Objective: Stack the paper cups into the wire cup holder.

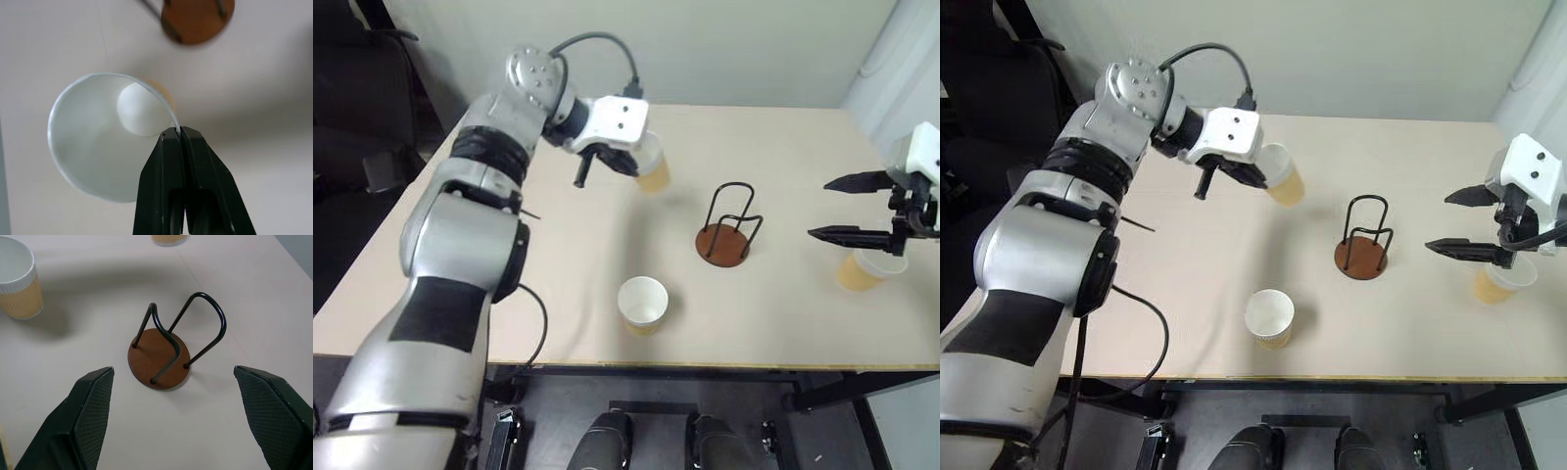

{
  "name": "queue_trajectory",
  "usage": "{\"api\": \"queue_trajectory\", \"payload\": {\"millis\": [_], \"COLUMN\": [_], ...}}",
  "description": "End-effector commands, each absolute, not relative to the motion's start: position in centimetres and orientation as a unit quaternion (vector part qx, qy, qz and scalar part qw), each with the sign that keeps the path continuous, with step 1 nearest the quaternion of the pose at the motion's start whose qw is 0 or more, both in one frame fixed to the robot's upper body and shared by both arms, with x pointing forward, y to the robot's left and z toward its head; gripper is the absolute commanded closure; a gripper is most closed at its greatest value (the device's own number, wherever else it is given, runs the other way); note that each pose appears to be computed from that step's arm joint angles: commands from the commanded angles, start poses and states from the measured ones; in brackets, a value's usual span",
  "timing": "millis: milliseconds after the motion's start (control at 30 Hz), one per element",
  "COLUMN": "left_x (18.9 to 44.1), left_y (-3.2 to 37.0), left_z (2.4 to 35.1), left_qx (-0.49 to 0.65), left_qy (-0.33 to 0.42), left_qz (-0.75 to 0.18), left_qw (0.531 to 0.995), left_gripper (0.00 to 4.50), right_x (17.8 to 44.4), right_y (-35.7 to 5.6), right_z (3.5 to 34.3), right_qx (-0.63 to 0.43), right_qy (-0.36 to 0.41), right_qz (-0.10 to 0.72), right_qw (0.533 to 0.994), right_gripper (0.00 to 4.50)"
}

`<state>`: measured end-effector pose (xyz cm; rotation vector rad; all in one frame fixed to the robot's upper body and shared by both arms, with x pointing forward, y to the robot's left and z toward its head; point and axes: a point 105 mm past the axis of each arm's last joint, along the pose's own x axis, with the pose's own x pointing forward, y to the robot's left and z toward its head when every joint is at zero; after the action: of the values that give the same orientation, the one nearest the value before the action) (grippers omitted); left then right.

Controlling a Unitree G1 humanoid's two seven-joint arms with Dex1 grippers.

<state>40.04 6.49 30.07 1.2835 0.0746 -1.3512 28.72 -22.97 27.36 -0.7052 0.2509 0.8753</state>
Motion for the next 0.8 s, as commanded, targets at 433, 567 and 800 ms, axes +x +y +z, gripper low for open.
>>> {"api": "queue_trajectory", "payload": {"millis": [433,567,800], "left_x": [36.1,35.5,35.4], "left_y": [-1.3,-2.0,-2.5], "left_z": [34.0,34.0,33.3], "left_qx": [0.565,0.564,0.569], "left_qy": [-0.071,-0.078,-0.074], "left_qz": [-0.646,-0.657,-0.663], "left_qw": [0.508,0.494,0.480], "left_gripper": [4.44,4.44,4.44], "right_x": [28.3,28.2,28.0], "right_y": [-23.6,-23.6,-23.7], "right_z": [28.6,28.6,28.7], "right_qx": [-0.355,-0.356,-0.357], "right_qy": [0.111,0.113,0.115], "right_qz": [0.399,0.397,0.395], "right_qw": [0.838,0.838,0.839], "right_gripper": [0.51,0.51,0.51]}}
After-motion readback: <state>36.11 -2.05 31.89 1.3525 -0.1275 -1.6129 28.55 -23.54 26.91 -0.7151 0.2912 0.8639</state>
